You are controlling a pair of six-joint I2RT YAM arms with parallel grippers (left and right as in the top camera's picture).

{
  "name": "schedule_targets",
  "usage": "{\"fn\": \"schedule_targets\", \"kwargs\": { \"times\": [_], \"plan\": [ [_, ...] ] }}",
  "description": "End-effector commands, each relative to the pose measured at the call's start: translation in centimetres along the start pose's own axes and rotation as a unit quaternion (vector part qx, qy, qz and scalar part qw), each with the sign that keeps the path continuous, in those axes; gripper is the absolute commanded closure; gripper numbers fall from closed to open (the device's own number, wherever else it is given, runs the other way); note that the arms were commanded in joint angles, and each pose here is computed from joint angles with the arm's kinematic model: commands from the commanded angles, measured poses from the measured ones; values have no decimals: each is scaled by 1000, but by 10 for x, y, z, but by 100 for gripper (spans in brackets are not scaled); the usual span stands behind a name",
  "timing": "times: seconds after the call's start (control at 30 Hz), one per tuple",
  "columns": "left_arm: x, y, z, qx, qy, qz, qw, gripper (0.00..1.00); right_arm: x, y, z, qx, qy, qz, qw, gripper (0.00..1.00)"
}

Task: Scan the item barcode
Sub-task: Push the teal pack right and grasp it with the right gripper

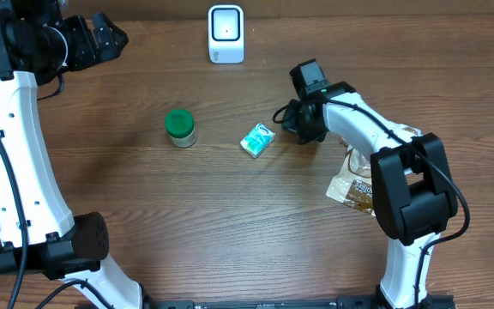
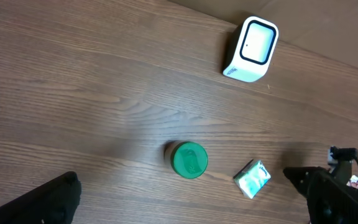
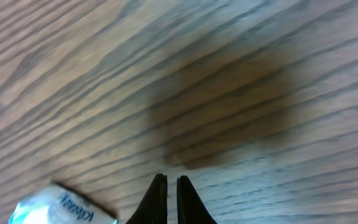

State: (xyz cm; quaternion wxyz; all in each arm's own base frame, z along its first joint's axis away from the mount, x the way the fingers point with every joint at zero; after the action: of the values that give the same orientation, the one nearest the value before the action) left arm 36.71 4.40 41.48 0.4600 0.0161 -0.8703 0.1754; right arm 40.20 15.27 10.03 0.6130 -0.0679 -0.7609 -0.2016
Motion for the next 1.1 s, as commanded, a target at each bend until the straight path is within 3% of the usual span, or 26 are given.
{"fn": "schedule_targets", "kwargs": {
  "times": [0.0, 0.2, 0.3, 0.47, 0.6, 0.7, 0.87, 1.07],
  "plan": [
    [1, -3, 0, -2, -2, 1, 1000, 0, 5, 17, 16, -5, 13, -16, 1000, 96],
    [1, -3, 0, -2, -2, 1, 1000, 1, 4, 33, 44, 28, 44, -10, 999, 96],
    [1, -3, 0, -2, -2, 1, 1000, 0, 4, 44, 44, 44, 11, -18, 999, 96],
    [1, -2, 0, -2, -2, 1, 1000, 0, 7, 70, 30, 190, -64, -81, 976, 96],
    [1, -3, 0, -2, -2, 1, 1000, 0, 10, 75, 32, 248, -34, -134, 959, 95],
    [1, -3, 0, -2, -2, 1, 1000, 0, 20, 71, 27, 244, -15, -162, 956, 88],
    [1, -3, 0, -2, -2, 1, 1000, 0, 29, 67, 24, 255, 11, -186, 949, 67],
    [1, -3, 0, -2, -2, 1, 1000, 0, 7, 61, 39, 262, 48, -168, 949, 65]
  ]
}}
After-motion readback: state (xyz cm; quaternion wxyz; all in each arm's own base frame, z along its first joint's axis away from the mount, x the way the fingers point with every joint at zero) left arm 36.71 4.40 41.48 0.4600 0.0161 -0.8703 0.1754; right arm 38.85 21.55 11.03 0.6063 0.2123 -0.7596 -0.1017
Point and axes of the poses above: each gripper's point midway between its finger pads, its own x axis back along the fingers, its own y axis along the line the jaws close on, z = x × y, the point moved 9 cm from there along x, back along the fingers
